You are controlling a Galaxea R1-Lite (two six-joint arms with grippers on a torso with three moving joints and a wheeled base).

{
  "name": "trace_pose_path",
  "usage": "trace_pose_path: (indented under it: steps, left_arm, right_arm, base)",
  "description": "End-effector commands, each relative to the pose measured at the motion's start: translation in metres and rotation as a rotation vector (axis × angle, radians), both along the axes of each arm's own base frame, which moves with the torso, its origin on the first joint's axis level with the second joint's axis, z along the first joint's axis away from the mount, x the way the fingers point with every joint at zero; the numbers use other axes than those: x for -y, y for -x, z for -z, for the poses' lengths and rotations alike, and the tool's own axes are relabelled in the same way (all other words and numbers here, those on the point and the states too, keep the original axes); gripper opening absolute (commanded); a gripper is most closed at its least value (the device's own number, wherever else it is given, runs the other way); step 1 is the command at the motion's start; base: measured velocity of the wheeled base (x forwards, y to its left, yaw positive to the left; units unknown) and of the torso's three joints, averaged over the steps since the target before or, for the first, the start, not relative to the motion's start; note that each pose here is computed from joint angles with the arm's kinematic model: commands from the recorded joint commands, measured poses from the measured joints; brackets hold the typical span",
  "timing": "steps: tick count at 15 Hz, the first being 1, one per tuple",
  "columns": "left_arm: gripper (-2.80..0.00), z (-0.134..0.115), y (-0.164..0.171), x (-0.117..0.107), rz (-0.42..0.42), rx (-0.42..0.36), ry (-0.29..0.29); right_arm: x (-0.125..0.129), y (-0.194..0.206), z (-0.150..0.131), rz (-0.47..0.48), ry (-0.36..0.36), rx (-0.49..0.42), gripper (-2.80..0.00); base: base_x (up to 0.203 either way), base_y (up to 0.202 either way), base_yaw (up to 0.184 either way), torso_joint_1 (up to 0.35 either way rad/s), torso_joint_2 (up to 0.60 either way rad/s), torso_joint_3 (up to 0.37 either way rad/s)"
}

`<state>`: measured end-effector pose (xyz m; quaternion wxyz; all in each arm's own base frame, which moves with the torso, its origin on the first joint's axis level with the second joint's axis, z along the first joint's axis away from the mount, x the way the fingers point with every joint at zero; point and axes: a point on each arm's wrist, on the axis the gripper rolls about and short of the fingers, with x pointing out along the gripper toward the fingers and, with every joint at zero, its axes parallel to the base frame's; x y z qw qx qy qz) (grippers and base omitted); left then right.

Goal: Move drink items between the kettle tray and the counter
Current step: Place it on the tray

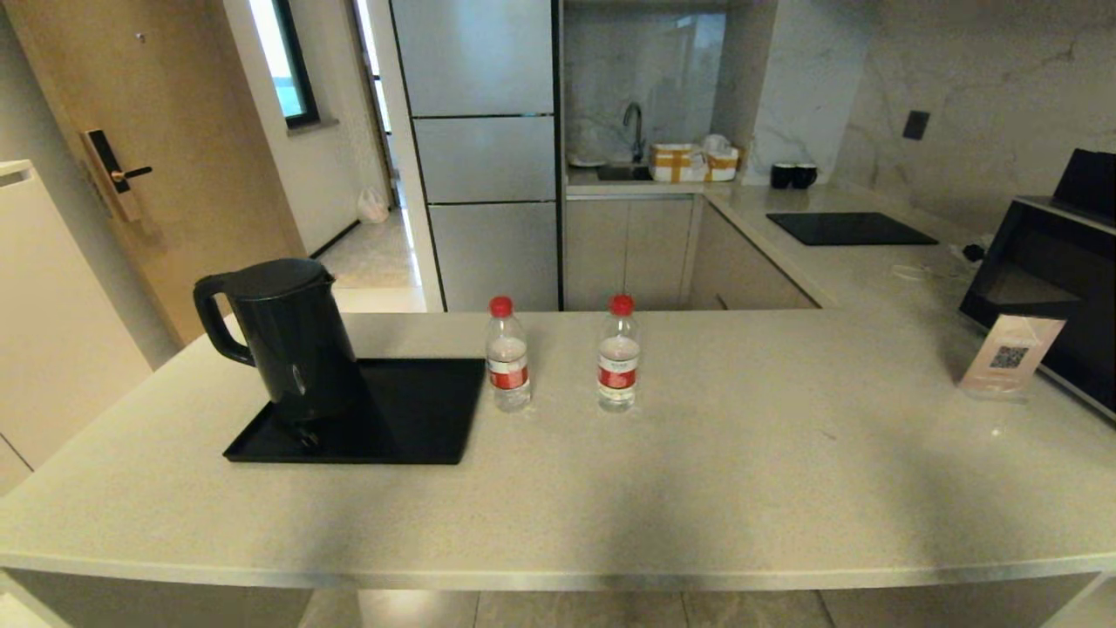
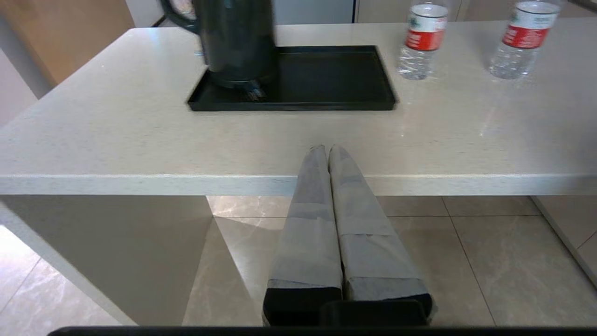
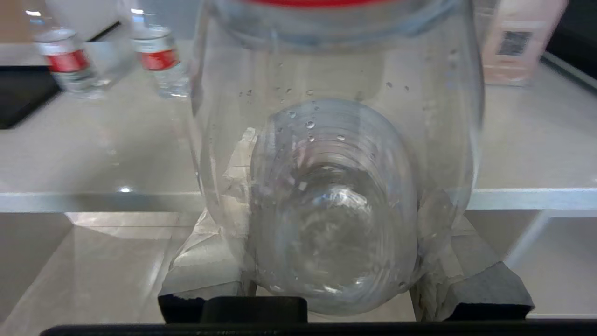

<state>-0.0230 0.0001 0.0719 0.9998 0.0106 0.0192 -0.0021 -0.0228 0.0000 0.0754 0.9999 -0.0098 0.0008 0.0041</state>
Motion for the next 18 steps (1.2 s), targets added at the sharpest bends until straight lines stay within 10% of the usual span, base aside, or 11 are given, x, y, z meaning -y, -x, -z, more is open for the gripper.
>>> trace_pose_path:
  steps: [1,18]
  left_arm:
    - [-2.80,0.0001,0.0001,0.0000,-0.001,0.001,0.000]
    - [-2.80,0.0001,0.0000,0.0000,-0.002,0.000,0.004]
  right_arm:
    - [0.0000,-0.0002,0.0004,-0.001,0.000,-0.003,-2.80]
    - [0.0000,-0.0002,0.0004,-0.001,0.000,-0.003,-2.80]
  base:
    - [0.000,0.197,-0.010,-0.001,-0.01,0.004]
    - [0.000,0.190,-0.009,0.002,0.00,0.002]
